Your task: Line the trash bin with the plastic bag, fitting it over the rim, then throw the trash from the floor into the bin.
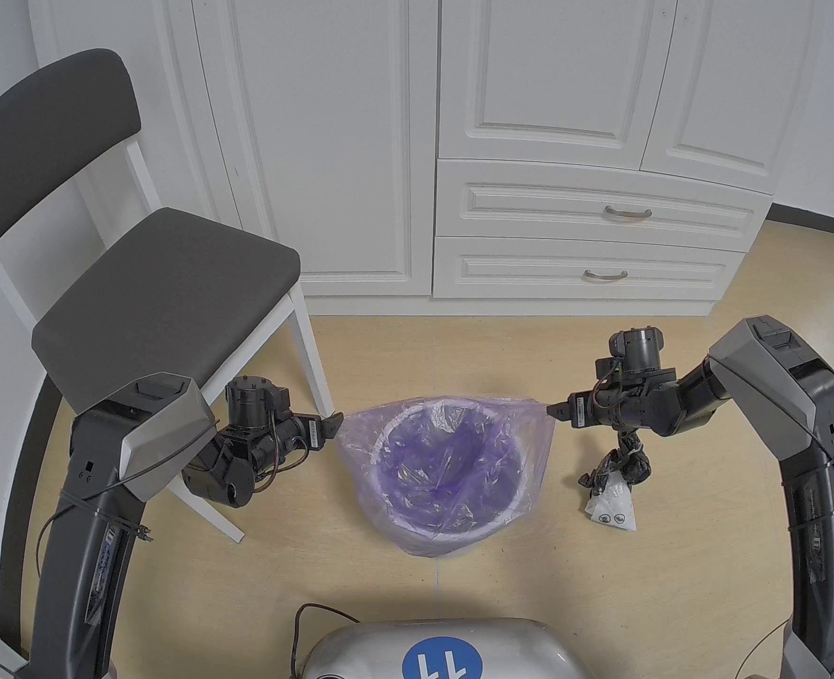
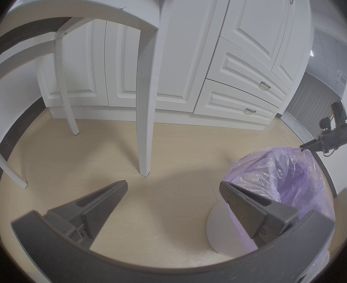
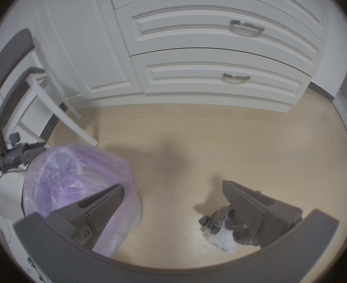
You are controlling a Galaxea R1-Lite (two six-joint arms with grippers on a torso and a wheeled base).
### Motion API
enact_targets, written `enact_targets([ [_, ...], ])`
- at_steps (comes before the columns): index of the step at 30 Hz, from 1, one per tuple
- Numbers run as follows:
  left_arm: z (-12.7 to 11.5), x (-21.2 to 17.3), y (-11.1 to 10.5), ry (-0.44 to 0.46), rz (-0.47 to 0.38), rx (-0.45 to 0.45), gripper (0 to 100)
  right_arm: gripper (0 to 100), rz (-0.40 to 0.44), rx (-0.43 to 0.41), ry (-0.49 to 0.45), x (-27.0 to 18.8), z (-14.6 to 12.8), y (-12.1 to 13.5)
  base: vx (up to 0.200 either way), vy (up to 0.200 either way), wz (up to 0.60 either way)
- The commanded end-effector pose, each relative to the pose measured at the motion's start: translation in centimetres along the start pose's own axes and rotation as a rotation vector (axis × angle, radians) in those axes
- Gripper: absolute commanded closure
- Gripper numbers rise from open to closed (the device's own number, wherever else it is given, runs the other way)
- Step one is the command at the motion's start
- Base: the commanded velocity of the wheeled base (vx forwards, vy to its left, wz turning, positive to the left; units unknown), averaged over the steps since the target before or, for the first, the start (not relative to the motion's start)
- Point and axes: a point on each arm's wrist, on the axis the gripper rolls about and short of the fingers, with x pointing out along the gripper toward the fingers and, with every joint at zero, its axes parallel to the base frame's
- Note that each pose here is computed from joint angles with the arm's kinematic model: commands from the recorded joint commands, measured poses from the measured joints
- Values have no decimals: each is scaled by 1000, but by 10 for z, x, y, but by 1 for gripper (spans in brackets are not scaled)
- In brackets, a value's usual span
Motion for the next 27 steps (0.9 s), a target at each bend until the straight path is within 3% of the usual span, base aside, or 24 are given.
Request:
enact_targets([
  [1, -2, 0, 1, 2, 1, 0, 0, 0, 106, -45, -9, -11, -6, 26, 0, 0, 0],
  [5, -2, 0, 1, 4, 0, 0, 0, 0, 133, -38, -93, 13, -23, 38, 0, 0, 0],
  [9, -2, 0, 1, -5, -1, 1, 0, 0, 157, -32, -136, 4, -16, 47, 0, 0, 0],
  [13, -3, -1, 1, -7, -6, 1, 0, 0, 198, -29, -129, -5, -18, 71, 0, 0, 0],
  [15, -4, 0, 1, -6, -6, 1, 0, 0, 209, -30, -108, -4, -25, 95, 0, 0, 0],
  [19, -4, 0, 1, -8, -5, 1, 0, 0, 125, -42, -138, 2, -26, 120, 0, 0, 0],
  [23, -4, 0, 1, -7, -6, 1, 0, 0, 108, -47, -156, -3, -23, 129, 0, 0, 0],
  [27, -5, 0, 1, -5, -4, 1, 0, 0, 78, -99, -99, -2, -45, 140, 0, 0, 0],
])
